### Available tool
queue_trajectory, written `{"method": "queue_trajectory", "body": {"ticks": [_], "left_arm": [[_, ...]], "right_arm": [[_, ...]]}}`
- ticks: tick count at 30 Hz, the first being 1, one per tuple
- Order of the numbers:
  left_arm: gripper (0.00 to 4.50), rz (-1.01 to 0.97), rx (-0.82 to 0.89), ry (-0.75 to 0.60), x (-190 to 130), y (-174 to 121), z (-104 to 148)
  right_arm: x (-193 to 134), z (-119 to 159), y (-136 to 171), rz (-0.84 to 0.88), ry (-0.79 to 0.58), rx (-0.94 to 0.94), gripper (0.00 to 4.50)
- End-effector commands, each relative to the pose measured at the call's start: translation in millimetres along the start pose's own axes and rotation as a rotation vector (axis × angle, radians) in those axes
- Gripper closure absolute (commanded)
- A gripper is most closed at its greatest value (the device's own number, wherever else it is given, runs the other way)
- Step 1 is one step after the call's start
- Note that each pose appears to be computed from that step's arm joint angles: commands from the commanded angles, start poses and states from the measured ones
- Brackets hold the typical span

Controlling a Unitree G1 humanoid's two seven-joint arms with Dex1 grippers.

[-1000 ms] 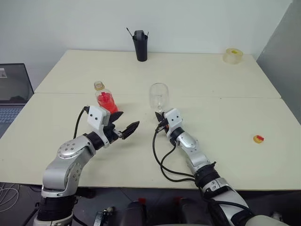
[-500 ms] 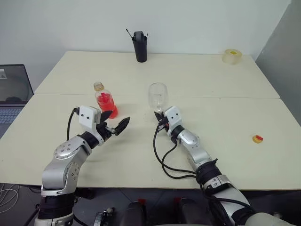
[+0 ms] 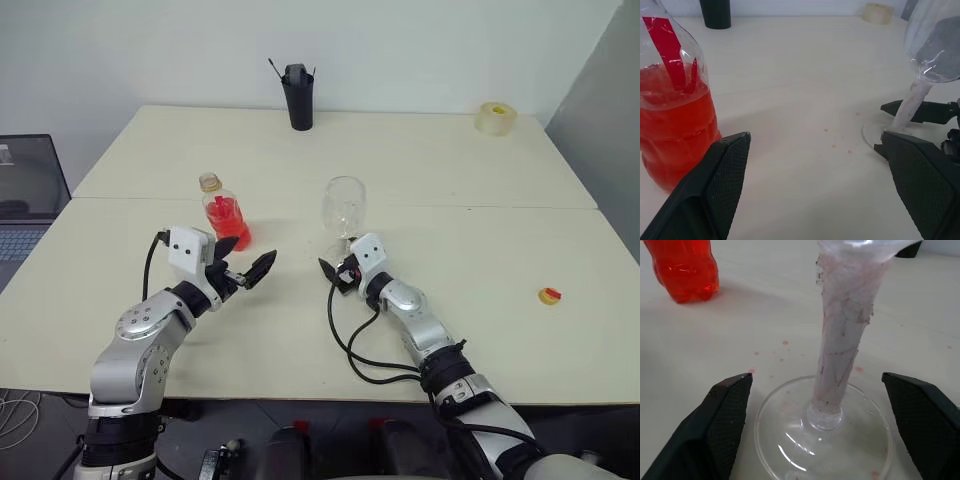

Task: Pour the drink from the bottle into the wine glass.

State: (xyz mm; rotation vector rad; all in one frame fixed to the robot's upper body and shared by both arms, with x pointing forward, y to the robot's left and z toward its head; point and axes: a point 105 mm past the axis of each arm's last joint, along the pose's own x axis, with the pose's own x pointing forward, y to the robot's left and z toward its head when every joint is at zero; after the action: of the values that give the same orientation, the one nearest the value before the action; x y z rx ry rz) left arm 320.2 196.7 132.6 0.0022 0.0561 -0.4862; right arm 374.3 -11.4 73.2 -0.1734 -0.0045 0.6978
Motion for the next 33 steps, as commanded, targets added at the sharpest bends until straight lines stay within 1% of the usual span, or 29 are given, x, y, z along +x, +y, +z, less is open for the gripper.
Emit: {"method": "queue_trajectory", "body": {"ticks": [1, 4, 8, 10, 13, 17, 18, 21, 23, 25, 28, 33], "left_arm": [[0.0, 0.045, 0.02, -0.032, -7, 8, 6], [0.0, 0.099, 0.009, -0.042, -18, 13, 2], [0.0, 0.197, 0.027, -0.063, -30, 22, -2], [0.0, 0.251, 0.035, -0.082, -31, 30, -1], [0.0, 0.252, 0.038, -0.079, -30, 32, -4], [0.0, 0.286, 0.027, -0.104, -30, 38, -1], [0.0, 0.298, 0.03, -0.109, -29, 41, -1], [0.0, 0.378, 0.081, -0.133, -26, 52, 3], [0.0, 0.41, 0.095, -0.151, -23, 57, 6], [0.0, 0.404, 0.102, -0.163, -16, 55, 7], [0.0, 0.399, 0.104, -0.177, -9, 55, 11], [0.0, 0.402, 0.135, -0.174, 1, 60, 20]], "right_arm": [[-13, 3, 7, 0.072, 0.012, 0.04, 0.04], [-31, 9, 6, 0.124, 0.037, 0.031, 0.04], [-56, 28, -17, 0.101, 0.062, 0.014, 0.04], [-71, 46, -32, 0.076, 0.059, -0.022, 0.04], [-92, 76, -45, 0.073, 0.063, -0.038, 0.04], [-127, 129, -44, 0.179, 0.089, -0.069, 0.04], [-130, 147, -43, 0.208, 0.077, -0.08, 0.04], [-130, 195, -39, 0.267, 0.014, -0.079, 0.04], [-124, 215, -31, 0.318, 0.003, -0.101, 0.04], [-115, 229, -23, 0.346, 0.004, -0.111, 0.04], [-105, 238, -17, 0.363, 0.014, -0.121, 0.04], [-94, 233, -11, 0.382, 0.074, -0.173, 0.04]]}}
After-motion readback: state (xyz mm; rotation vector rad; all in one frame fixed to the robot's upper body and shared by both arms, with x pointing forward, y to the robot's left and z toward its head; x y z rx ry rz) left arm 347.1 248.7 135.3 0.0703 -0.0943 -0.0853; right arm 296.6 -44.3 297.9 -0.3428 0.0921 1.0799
